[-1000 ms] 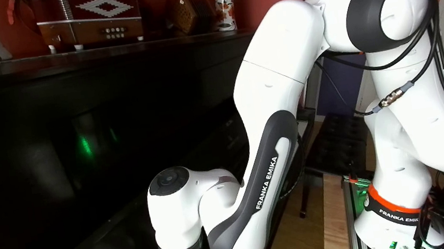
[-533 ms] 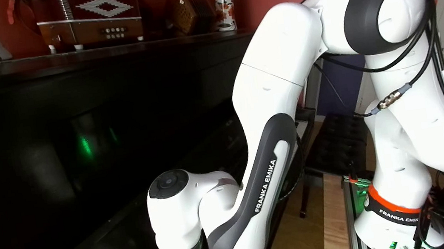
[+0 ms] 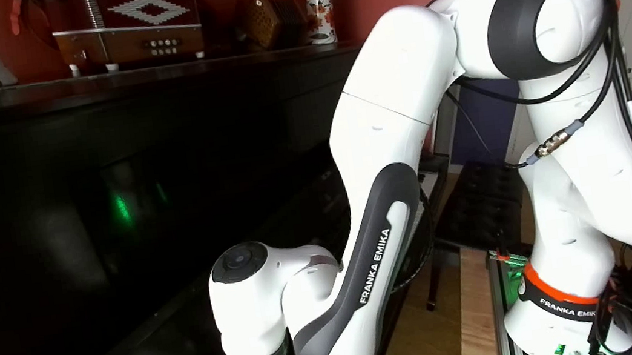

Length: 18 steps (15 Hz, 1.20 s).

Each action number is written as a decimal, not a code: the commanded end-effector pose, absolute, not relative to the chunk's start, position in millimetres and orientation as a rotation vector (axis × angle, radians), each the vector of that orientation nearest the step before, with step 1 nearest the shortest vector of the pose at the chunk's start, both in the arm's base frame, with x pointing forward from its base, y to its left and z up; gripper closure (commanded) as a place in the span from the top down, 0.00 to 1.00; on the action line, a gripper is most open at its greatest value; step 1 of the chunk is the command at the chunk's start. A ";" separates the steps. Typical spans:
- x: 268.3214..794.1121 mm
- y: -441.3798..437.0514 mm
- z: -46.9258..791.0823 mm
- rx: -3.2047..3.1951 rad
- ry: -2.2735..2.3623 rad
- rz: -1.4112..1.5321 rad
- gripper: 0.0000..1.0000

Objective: Press the leftmost d sharp key on the piano

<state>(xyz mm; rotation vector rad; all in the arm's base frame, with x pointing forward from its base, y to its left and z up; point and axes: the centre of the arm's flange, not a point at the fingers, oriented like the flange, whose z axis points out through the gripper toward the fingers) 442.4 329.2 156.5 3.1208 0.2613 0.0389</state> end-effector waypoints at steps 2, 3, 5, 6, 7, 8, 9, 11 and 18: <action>440.1 330.1 157.3 3.131 0.225 0.031 0.00; 439.2 330.5 161.7 3.133 0.227 0.034 0.19; 437.2 331.5 173.1 3.131 0.235 0.045 0.33; 436.3 331.9 179.8 3.128 0.236 0.060 0.40; 435.9 331.8 186.9 3.127 0.229 0.073 0.49; 434.6 332.5 196.7 3.123 0.238 0.090 0.56; 433.9 333.3 204.8 3.123 0.239 0.109 0.64; 430.0 335.6 224.2 3.125 0.250 0.142 0.80; 397.5 333.9 300.3 3.099 0.341 0.102 1.00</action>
